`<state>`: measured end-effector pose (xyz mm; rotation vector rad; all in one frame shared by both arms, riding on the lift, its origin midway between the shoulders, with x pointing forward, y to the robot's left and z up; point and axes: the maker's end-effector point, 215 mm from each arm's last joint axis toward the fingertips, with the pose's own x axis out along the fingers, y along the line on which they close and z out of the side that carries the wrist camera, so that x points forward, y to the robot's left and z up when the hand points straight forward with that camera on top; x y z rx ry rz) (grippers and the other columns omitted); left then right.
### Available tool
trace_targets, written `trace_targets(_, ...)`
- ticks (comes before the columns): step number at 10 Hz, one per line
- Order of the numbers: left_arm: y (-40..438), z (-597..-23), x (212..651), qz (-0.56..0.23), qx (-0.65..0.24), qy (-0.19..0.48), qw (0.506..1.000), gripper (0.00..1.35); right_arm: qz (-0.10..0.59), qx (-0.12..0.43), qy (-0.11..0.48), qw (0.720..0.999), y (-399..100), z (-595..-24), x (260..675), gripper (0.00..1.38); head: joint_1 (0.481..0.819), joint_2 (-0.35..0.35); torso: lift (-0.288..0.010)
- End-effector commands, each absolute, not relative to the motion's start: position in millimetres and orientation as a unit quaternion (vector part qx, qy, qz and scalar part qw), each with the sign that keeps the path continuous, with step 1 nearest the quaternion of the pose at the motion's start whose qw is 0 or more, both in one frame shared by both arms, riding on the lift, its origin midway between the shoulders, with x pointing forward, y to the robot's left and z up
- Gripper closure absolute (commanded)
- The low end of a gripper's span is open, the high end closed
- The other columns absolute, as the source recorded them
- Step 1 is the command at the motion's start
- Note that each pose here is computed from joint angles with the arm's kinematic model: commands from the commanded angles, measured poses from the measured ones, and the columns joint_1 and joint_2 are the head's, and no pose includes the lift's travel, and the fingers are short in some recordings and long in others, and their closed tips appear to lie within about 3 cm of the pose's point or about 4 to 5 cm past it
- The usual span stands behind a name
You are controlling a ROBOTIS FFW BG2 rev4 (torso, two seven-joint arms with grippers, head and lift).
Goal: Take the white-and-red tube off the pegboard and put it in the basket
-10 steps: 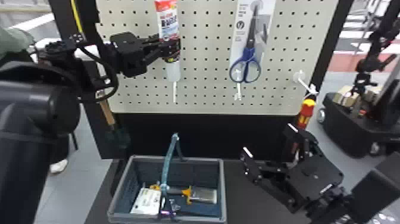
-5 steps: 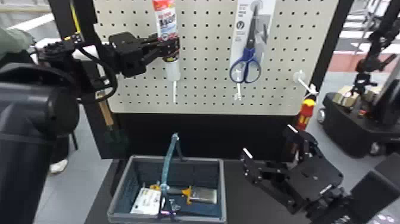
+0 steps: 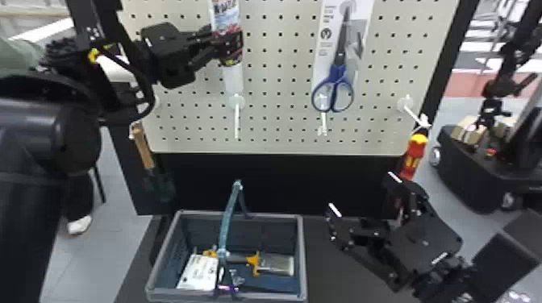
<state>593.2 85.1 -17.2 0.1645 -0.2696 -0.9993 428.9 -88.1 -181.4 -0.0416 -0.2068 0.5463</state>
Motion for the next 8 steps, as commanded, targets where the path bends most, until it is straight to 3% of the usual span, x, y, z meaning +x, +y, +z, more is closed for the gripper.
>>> trace_targets(1, 81.2, 5.8, 575.5, -0.476, 0.097, -0.156, 0.86, 1.1, 0.269, -0.02, -0.1, 0.958, -88.2, -183.1, 428.8, 0.19, 0.549, 0.0, -0.1)
trace_targets(4, 87.0, 18.3, 543.5, -0.458, 0.099, -0.189, 0.863, 1.1, 0.269, -0.019, -0.098, 0.958, -88.1, -185.5, 429.3, 0.19, 0.549, 0.0, -0.1)
trace_targets(8, 120.0, -51.5, 539.5, -0.429, 0.023, -0.153, 0.89, 1.1, 0.27, -0.018, -0.099, 0.958, -88.0, -184.1, 429.0, 0.19, 0.549, 0.0, -0.1)
